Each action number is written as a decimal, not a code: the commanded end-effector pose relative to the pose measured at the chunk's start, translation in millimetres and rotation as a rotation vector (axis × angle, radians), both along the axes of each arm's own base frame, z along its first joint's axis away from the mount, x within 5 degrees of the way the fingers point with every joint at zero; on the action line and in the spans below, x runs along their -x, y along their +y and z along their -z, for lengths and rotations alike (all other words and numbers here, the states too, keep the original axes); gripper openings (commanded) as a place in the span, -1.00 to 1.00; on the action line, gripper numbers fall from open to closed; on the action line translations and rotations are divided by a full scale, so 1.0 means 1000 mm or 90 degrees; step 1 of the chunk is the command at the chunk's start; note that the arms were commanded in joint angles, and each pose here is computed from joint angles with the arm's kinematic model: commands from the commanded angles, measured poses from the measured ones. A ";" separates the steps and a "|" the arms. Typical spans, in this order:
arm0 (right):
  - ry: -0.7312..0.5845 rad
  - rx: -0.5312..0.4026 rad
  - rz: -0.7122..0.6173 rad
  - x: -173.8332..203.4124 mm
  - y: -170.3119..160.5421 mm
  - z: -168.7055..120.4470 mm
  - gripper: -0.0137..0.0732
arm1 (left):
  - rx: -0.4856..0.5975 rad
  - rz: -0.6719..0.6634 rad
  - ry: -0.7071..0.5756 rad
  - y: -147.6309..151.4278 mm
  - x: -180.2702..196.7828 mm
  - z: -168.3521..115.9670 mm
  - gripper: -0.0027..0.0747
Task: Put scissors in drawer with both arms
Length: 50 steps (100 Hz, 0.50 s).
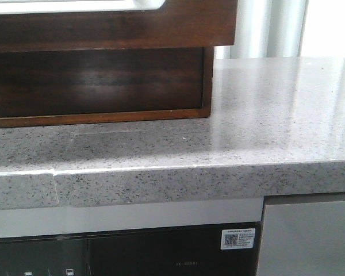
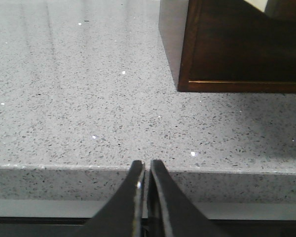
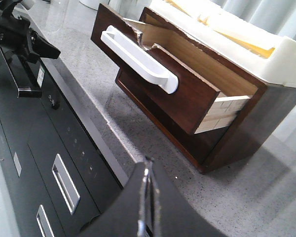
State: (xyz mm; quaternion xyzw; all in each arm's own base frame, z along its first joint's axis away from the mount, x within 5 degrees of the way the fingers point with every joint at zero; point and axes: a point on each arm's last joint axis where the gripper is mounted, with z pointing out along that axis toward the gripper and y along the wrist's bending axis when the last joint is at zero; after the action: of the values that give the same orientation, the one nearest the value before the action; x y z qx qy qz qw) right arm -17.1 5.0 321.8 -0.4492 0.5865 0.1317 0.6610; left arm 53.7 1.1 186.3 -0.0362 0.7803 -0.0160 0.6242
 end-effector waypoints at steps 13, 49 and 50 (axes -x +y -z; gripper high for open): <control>-0.037 -0.043 0.010 0.001 -0.002 -0.012 -0.79 | 0.006 0.001 -0.049 0.000 0.001 -0.001 -0.98; -0.061 -0.064 0.022 -0.003 -0.001 -0.012 -0.79 | 0.006 0.001 -0.049 0.000 0.001 -0.001 -0.98; -0.063 -0.065 0.025 -0.004 0.000 -0.011 -0.79 | 0.006 0.001 -0.049 0.000 0.001 -0.001 -0.98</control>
State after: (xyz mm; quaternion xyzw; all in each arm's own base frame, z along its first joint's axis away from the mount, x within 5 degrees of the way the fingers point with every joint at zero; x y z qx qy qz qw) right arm -15.7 5.9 320.9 -0.4463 0.5852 0.1317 0.6641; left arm 53.7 1.1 186.3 -0.0362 0.7803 -0.0160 0.6242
